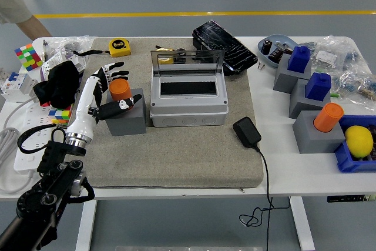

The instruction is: Fetch the battery,place it into the box,close the lid of the box

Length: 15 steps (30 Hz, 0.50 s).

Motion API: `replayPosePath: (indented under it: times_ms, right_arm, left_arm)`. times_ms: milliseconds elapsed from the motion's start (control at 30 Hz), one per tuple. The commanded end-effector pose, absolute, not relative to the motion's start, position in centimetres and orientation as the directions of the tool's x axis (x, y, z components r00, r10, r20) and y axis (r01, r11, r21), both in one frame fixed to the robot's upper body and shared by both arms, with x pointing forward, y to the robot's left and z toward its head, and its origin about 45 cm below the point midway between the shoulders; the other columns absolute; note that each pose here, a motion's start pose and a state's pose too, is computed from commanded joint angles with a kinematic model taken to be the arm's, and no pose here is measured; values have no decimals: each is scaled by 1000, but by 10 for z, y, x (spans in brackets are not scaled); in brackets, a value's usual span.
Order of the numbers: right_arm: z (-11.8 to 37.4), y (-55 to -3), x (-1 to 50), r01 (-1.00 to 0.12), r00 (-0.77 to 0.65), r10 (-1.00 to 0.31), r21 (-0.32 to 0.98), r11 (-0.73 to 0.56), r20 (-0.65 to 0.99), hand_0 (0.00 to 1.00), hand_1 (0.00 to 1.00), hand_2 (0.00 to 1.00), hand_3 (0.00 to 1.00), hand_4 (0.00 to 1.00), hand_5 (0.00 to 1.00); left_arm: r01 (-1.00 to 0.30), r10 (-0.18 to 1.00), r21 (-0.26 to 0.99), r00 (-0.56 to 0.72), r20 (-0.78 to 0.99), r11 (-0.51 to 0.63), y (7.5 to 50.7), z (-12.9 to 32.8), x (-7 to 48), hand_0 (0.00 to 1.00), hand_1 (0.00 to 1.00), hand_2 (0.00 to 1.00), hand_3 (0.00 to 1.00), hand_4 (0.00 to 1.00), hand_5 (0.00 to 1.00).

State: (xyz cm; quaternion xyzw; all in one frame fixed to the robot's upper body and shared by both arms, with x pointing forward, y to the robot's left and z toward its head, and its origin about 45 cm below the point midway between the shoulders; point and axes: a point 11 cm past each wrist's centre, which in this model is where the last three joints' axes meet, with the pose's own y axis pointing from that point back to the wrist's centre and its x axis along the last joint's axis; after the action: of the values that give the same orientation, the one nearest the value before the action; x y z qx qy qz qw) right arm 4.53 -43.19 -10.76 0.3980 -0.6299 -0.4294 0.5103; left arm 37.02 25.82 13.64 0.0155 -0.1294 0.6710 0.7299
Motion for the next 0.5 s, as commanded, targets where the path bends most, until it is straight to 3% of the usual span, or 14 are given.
replayPosePath:
  times_ms: [33, 400, 433, 500]
  right_arm:
    - [-108, -432, 45, -64, -162, -940, 947, 314, 301, 643, 644, 672, 565, 978, 505]
    - [-108, -432, 46, -63, -157, -941, 947, 314, 301, 643, 644, 672, 565, 977, 504]
    - [-108, -432, 46, -64, -157, -941, 947, 314, 301, 643, 644, 672, 564, 977, 505]
    - [-108, -432, 46, -64, -156, -941, 947, 314, 301, 643, 644, 672, 564, 977, 505]
  left_arm:
    - [-984, 975, -148, 68, 213, 101, 258, 136, 371, 450, 555, 539, 640, 998, 2]
    - [-987, 966, -113, 86, 243, 117, 258, 136, 378, 410, 511, 499, 606, 998, 2]
    - [-986, 966, -115, 86, 244, 117, 258, 137, 379, 325, 398, 385, 468, 983, 2]
    - [-986, 966, -121, 83, 244, 116, 258, 138, 380, 325, 398, 385, 468, 983, 2]
